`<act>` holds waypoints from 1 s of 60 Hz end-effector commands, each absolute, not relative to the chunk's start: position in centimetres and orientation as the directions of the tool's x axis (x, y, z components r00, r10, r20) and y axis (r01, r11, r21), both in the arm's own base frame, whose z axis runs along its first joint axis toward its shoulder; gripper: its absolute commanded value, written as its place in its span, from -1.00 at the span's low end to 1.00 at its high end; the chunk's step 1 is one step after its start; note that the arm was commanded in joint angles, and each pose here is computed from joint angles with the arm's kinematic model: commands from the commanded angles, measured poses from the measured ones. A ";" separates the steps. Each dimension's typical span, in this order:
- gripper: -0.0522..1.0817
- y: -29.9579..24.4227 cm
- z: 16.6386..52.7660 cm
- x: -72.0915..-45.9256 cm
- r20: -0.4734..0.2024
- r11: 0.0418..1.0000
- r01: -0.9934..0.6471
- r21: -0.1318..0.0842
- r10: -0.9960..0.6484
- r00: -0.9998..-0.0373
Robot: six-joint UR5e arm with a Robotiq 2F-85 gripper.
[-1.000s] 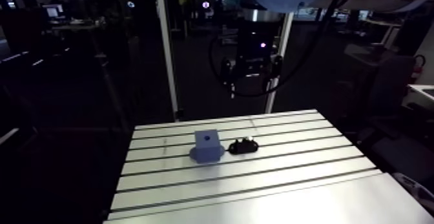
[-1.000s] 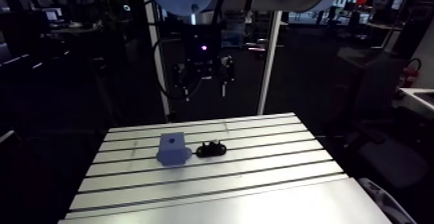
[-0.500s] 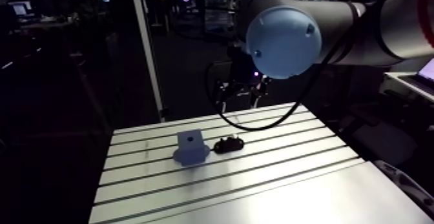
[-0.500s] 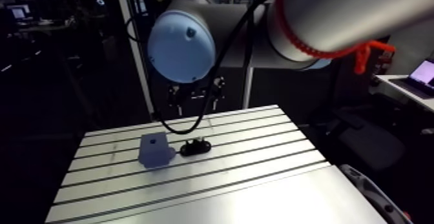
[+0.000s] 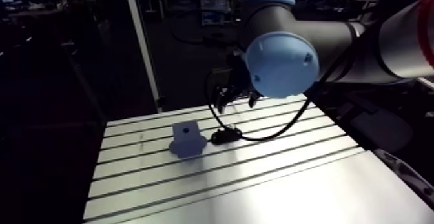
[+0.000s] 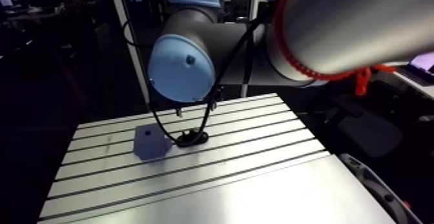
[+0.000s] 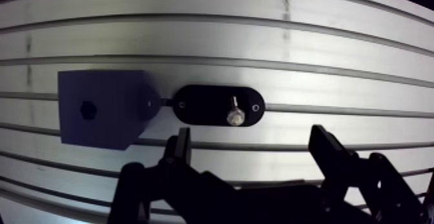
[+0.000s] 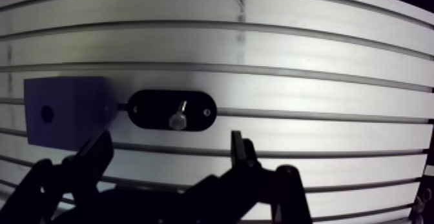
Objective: Pick up the M10 bolt and insert it into the hex recess until seated.
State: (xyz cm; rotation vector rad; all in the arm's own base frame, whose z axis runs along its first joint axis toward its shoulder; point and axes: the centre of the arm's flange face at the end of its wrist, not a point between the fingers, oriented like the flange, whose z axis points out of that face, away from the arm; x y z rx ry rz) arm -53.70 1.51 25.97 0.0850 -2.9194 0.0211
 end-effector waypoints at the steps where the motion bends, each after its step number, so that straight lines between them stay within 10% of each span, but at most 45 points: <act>1: -0.88 1.4 24.8 -53.5 0.215 0.996 -0.082 0.039 -0.088 -0.973; 60: -0.24 0.2 22.0 -53.8 0.167 0.994 -0.102 0.032 -0.106 -0.980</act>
